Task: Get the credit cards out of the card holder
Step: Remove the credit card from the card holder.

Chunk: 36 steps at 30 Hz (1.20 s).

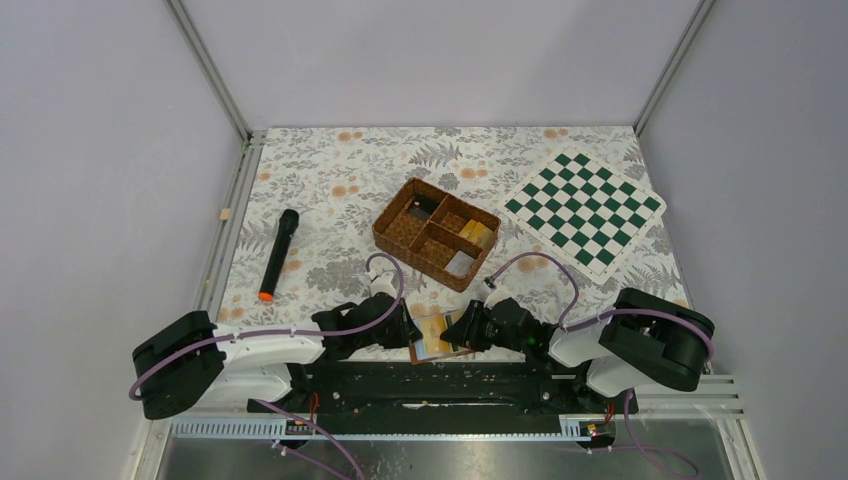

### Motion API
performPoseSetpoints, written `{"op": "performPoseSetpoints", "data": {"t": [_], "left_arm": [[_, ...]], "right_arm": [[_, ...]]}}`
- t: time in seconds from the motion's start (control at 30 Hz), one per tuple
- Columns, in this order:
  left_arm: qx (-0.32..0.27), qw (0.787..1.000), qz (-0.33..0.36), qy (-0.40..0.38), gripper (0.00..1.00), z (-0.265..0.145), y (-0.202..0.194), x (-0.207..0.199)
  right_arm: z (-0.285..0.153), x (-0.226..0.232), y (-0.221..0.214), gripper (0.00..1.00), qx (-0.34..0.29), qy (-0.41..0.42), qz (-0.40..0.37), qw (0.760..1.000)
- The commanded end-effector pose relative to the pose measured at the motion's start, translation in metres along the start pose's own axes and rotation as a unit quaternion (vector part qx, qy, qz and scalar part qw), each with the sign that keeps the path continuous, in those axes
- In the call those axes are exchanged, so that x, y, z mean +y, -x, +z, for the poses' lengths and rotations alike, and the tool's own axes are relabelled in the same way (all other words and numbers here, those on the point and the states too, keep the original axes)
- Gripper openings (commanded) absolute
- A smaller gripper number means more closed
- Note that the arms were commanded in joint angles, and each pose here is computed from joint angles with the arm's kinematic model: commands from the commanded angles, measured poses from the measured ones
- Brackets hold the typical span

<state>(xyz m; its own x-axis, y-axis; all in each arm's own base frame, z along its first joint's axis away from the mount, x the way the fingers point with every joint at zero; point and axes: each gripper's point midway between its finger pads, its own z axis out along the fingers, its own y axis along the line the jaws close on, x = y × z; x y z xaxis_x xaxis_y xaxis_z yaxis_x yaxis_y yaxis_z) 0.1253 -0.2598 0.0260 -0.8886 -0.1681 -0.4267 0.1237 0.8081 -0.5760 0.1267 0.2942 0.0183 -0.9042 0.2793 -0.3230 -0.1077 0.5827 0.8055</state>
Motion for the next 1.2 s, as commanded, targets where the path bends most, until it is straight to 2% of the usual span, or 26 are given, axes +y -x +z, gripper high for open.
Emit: {"op": "performPoseSetpoints", "data": {"t": [0.0,0.2,0.37,0.4,0.63,1.17], "left_arm": [[0.001,1.0,0.002,-0.002,0.18,0.006,-0.002,-0.001],[0.007,1.0,0.004,0.001,0.17,0.007,-0.004,0.001],[0.004,1.0,0.006,0.016,0.16,0.007,-0.003,0.007],[0.004,1.0,0.007,0.02,0.16,0.007,-0.003,0.008],[0.006,0.999,0.009,0.038,0.17,0.008,-0.005,0.016],[0.002,0.999,0.017,0.034,0.17,0.004,0.004,0.004]], "right_arm": [[-0.001,-0.011,-0.006,0.33,0.012,-0.015,0.001,1.0],[-0.001,-0.007,-0.005,0.26,0.01,-0.001,0.007,1.0],[-0.005,-0.002,-0.002,0.01,0.002,0.012,0.009,1.0],[-0.006,-0.001,-0.001,0.0,0.0,0.014,0.009,1.0],[-0.016,-0.008,0.004,0.0,-0.013,-0.012,-0.004,1.0],[-0.042,-0.013,0.026,0.0,-0.062,-0.05,-0.036,0.996]]}}
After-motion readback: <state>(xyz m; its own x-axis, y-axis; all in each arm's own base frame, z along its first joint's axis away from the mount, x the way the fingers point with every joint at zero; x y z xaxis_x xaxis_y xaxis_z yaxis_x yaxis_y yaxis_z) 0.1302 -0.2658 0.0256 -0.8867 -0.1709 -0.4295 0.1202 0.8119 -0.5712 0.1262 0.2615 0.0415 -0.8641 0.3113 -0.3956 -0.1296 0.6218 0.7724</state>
